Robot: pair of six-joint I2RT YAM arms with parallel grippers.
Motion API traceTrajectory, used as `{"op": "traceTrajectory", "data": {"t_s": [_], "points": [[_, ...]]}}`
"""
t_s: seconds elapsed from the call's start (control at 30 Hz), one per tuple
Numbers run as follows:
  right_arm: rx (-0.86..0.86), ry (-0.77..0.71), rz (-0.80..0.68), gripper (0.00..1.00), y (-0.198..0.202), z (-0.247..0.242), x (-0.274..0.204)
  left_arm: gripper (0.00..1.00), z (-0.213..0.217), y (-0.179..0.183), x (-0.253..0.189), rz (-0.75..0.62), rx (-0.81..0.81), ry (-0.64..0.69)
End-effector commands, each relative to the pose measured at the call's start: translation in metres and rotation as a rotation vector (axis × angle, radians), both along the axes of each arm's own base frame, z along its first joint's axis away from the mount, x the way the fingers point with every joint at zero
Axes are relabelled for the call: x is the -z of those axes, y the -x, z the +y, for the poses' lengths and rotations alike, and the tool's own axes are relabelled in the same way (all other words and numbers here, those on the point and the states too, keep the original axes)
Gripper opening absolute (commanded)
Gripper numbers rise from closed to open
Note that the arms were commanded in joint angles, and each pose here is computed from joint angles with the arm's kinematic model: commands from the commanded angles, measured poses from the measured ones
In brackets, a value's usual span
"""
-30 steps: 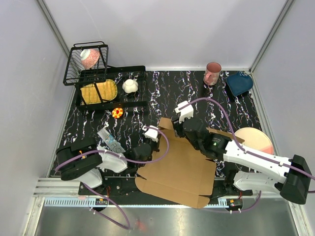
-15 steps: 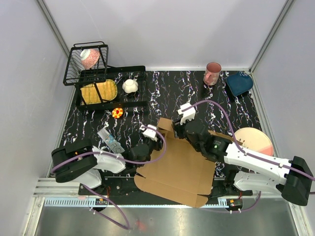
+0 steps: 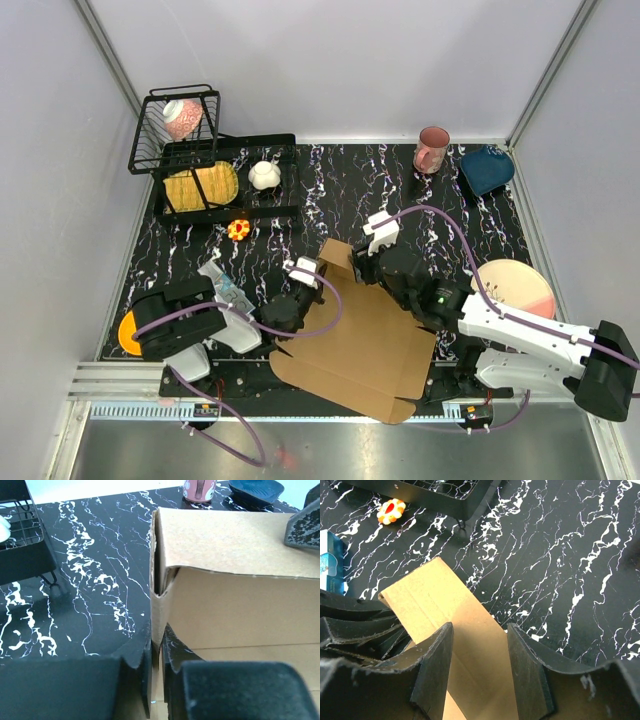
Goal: Fold the paper box
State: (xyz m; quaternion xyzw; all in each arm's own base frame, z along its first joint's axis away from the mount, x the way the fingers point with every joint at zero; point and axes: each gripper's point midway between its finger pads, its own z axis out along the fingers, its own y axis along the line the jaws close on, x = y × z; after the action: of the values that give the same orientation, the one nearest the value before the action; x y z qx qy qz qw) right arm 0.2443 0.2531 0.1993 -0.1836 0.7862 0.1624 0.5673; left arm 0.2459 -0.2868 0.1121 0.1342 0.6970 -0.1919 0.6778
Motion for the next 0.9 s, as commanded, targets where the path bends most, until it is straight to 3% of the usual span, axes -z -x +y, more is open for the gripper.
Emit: {"op": "traceTrajectory", "data": {"t_s": [0.0, 0.2, 0.27, 0.3, 0.33, 0.43, 0.73, 0.83, 0.87], "points": [[-0.062, 0.064, 0.089, 0.53, 0.014, 0.001, 0.031, 0.02, -0.008, -0.003, -0.062, -0.13, 0.011, 0.291], [-0.064, 0.074, 0.091, 0.53, 0.015, -0.001, 0.035, 0.01, -0.009, -0.004, -0.065, -0.144, 0.012, 0.28], [-0.062, 0.072, 0.089, 0.53, 0.015, -0.001, 0.035, 0.16, -0.008, -0.005, -0.064, -0.137, -0.001, 0.282], [-0.062, 0.071, 0.088, 0.53, 0.015, -0.001, 0.033, 0.36, -0.008, -0.005, -0.062, -0.135, -0.003, 0.278], [-0.064, 0.071, 0.087, 0.53, 0.015, 0.0, 0.033, 0.44, -0.008, -0.006, -0.061, -0.132, -0.004, 0.277], [-0.066, 0.073, 0.087, 0.53, 0.015, 0.0, 0.033, 0.57, -0.011, -0.006, -0.051, -0.104, -0.001, 0.27], [-0.082, 0.074, 0.099, 0.53, 0.016, 0.004, 0.038, 0.56, -0.004, -0.015, -0.044, -0.096, -0.086, 0.272], [-0.086, 0.067, 0.097, 0.53, 0.016, 0.005, 0.038, 0.42, -0.004, -0.02, -0.052, -0.116, -0.113, 0.271], [-0.089, 0.064, 0.097, 0.53, 0.016, 0.006, 0.037, 0.29, -0.005, -0.021, -0.053, -0.121, -0.116, 0.269]]}}
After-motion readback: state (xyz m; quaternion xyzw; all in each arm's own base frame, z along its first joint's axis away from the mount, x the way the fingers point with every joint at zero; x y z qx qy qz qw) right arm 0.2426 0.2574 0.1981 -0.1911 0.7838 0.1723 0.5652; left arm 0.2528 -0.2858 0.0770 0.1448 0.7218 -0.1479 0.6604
